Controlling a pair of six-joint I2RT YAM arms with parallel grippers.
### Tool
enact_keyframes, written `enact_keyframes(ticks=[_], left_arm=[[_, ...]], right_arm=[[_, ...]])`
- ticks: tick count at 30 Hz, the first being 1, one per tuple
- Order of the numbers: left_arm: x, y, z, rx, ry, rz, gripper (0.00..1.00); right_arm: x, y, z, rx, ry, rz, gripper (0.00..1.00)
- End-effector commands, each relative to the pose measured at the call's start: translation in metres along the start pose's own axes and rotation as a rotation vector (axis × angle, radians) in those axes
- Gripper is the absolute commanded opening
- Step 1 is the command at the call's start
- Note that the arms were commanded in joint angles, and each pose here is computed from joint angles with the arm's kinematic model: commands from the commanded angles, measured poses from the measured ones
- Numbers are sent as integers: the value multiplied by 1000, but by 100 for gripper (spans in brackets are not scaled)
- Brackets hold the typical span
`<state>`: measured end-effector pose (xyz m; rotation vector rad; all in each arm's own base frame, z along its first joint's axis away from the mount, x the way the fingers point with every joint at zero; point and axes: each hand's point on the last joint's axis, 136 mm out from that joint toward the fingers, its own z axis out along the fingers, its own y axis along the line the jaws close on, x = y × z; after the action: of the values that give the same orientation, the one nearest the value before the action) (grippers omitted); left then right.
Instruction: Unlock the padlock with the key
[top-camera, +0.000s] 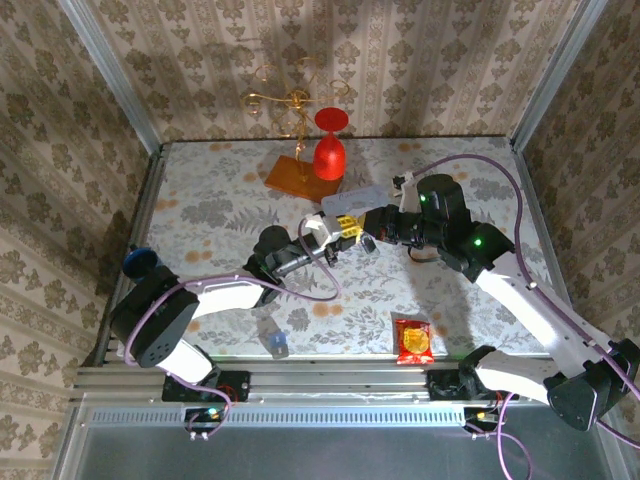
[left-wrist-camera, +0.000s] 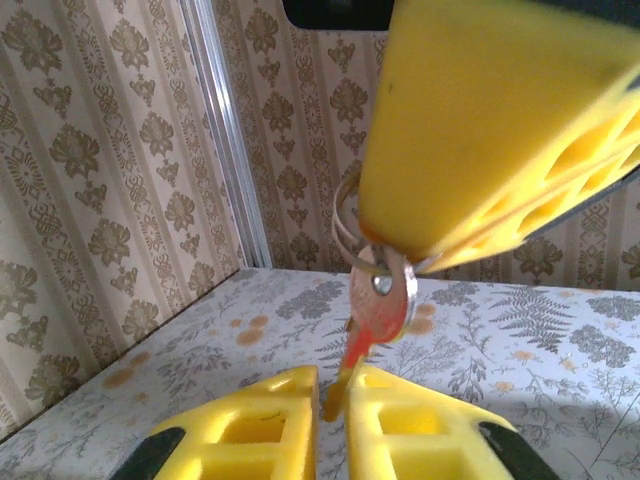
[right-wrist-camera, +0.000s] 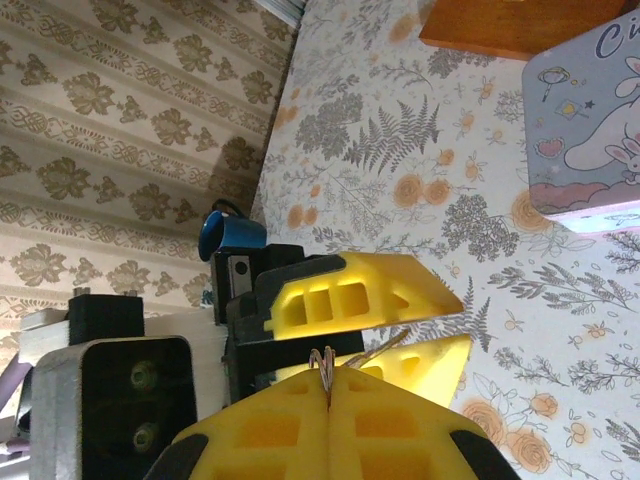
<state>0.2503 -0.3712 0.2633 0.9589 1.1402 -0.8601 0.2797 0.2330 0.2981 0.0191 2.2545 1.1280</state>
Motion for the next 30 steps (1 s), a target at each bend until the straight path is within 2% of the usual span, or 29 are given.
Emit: enact_keyframes(ticks=[1, 2, 8, 9, 13, 15, 18, 24, 30], left_arm=[[-23, 1, -3, -10, -55, 20, 5], [-22, 0, -3, -11, -51, 19, 0], [-19, -4, -10, 8, -6, 19, 0], [-17, -5, -13, 18, 14, 19, 0], [-7, -5, -35, 82, 139, -30, 0], [-6, -6, -54, 157, 210, -85, 0], [-14, -9, -81, 232, 273, -123, 0], [-19, -25, -104, 328, 402, -60, 0], [-23, -38, -115, 465, 524, -66, 0]], right_arm=[[0, -1, 0, 5, -13, -5, 0], [0, 0, 0, 5, -14, -7, 0], [0, -7, -3, 51, -10, -43, 0], [0, -8, -5, 63, -8, -68, 4], [0, -3, -26, 87, -3, -269, 37], [3, 4, -39, 64, -9, -398, 49], [11, 14, -52, 21, -4, -552, 60], [16, 37, -52, -60, 59, -705, 60], [17, 52, -38, -62, 165, -811, 52]])
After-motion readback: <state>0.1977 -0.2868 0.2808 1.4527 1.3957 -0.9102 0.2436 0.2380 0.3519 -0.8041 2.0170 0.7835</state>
